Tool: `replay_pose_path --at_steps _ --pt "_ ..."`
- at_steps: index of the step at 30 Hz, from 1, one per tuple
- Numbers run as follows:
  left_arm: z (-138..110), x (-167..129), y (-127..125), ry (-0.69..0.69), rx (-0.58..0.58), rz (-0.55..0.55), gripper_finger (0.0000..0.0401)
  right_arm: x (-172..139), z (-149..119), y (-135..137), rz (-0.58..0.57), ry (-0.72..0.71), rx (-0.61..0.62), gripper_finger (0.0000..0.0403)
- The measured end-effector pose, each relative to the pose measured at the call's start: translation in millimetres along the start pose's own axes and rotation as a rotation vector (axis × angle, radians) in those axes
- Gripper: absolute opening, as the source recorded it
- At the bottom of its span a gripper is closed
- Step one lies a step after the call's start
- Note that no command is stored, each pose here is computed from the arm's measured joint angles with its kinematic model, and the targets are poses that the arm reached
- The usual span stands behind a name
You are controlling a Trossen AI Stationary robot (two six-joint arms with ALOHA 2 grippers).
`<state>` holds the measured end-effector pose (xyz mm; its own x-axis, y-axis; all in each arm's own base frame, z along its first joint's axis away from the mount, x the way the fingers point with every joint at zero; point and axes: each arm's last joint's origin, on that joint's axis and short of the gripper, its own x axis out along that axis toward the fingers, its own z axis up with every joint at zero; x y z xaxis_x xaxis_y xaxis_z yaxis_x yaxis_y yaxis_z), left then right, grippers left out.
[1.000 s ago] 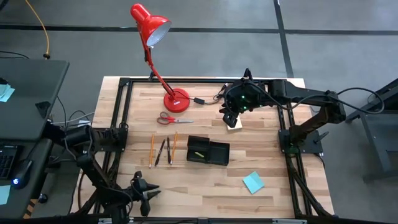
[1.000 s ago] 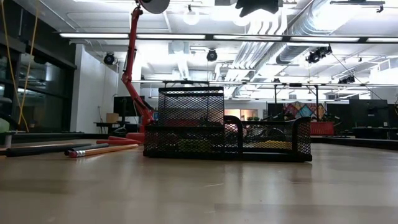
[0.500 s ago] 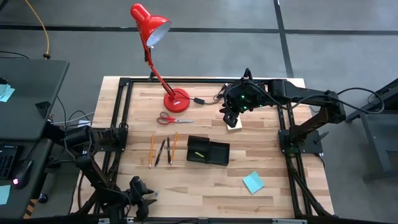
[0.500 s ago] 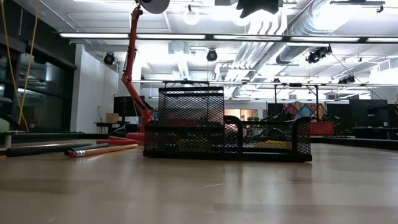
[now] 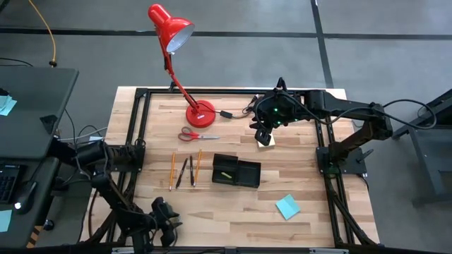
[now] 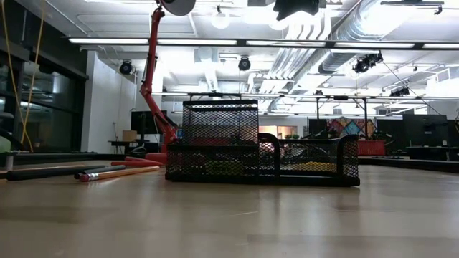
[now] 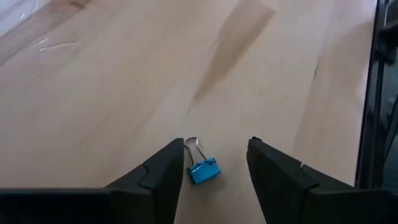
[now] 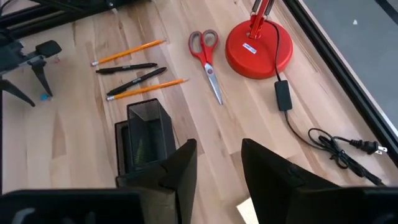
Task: Pick and place office supplies into organizer
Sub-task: Put the blue binder clip into the black desk organizer
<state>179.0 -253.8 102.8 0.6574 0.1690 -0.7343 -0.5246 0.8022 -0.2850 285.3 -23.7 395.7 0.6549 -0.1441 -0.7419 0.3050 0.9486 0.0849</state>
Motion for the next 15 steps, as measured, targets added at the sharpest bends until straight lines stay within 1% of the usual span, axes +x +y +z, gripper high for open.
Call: replay_pose_path --at_steps 4,9,15 --pt "0.2 -0.1 -1.8 0.057 0.070 -0.013 0.0156 0.0 -0.1 0.0 0.000 0.001 -0.007 0.0122" --pt "-0.9 -0.5 -3.8 0.097 0.096 -0.031 0.0146 0.0 0.1 0.0 -0.002 -0.001 -0.007 0.0122" --pt "0.0 -1.4 -4.1 0.094 0.095 -0.035 0.0133 -0.1 0.8 0.0 0.000 -0.008 0.002 0.0122"
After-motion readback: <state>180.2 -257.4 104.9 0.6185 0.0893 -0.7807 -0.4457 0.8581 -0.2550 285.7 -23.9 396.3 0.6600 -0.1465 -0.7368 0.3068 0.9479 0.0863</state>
